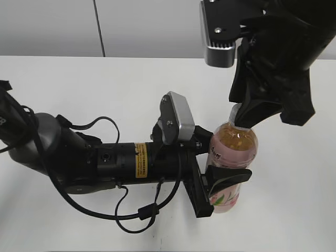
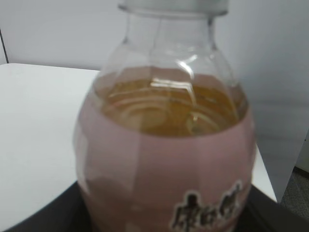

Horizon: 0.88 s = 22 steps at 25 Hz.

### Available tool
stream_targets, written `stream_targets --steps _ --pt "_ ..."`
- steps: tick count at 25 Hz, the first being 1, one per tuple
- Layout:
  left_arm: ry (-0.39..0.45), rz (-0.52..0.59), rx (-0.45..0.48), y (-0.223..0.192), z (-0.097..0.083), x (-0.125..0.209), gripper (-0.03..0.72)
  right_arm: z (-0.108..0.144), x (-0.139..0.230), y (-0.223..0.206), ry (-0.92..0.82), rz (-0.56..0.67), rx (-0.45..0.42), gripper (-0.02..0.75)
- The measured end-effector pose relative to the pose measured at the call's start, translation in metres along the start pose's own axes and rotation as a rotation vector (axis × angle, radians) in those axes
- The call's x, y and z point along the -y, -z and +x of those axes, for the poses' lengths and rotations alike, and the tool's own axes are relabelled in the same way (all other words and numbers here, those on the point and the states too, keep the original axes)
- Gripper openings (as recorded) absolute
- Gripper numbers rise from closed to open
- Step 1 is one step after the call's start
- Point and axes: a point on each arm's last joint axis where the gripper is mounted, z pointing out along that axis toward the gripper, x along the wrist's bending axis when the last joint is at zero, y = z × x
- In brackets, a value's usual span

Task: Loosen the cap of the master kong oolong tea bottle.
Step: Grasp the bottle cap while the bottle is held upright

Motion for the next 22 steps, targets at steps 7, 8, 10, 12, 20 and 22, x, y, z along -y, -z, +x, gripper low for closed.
stream_targets --steps 7,8,10,12,20,22 --pt "0.0 0.0 0.0 0.0 0.0 0.0 0.401 0.001 -0.002 0.0 -0.194 -0.026 -0.015 0.51" --pt "0.0 0.0 0.0 0.0 0.0 0.0 0.401 0.001 -0.003 0.001 -0.269 -0.028 -0.013 0.544" --pt "0.0 0.0 0.0 0.0 0.0 0.0 0.401 -0.001 -0.005 0.006 -0.439 -0.039 -0.003 0.571" --pt "0.0 0.0 0.0 0.0 0.0 0.0 0.401 -0.005 -0.008 0.015 -0.626 -0.062 0.021 0.573" --pt "0.0 0.0 0.001 0.0 0.0 0.0 0.401 -0.011 -0.005 0.029 -1.232 -0.075 0.105 0.573" --pt "0.0 0.0 0.001 0.0 0.0 0.0 0.4 -0.008 -0.001 0.02 -1.258 -0.042 0.089 0.573"
